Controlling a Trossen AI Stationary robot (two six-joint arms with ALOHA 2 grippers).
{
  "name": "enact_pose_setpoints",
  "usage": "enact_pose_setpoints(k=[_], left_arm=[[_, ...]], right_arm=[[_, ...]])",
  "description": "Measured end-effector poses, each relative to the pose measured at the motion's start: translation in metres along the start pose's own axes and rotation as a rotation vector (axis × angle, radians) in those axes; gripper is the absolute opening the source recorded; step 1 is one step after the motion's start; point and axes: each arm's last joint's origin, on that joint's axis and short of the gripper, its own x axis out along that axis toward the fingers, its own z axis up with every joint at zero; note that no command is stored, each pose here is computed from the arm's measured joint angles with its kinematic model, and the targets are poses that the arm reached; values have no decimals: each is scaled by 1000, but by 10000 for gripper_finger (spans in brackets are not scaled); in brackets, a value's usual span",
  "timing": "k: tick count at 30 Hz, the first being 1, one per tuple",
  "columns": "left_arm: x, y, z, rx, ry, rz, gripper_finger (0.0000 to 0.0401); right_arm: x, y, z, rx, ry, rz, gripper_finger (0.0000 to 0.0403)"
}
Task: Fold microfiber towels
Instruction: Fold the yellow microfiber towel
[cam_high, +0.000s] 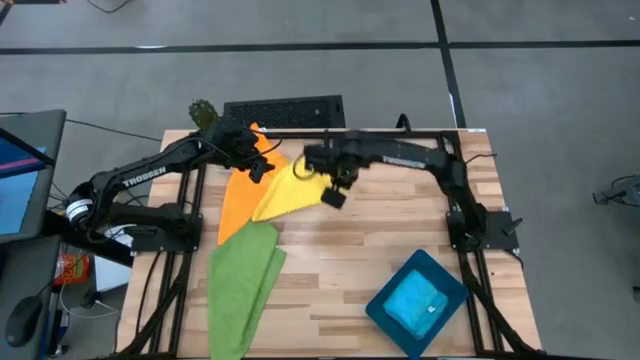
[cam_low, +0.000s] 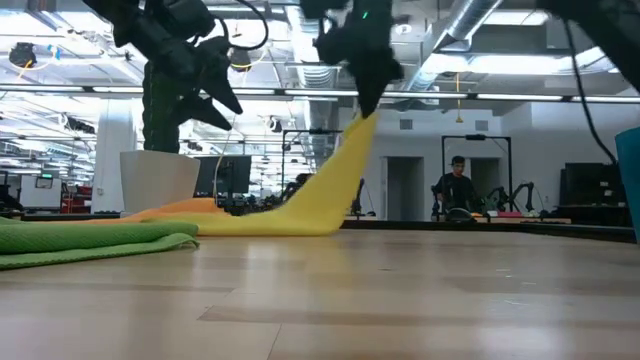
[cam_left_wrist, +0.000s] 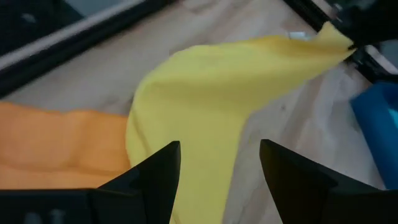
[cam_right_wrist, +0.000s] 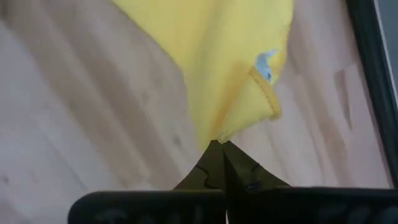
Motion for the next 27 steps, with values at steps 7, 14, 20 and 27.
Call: enact_pose_setpoints(k=[7,14,20,27], left_arm=[[28,2,3,64,48,-150,213],[92,11,11,7,28,-358,213],[152,2,24,18,10,-397,213],[206,-31,55,172,84,-384,213]], right_arm=[[-9,48,-65,-111,15,-55,9],[3,89,-124,-124,-80,7,9],[19,112,-156,-125,-102,40,13],[26,128,-171,-148,-87,54,13]])
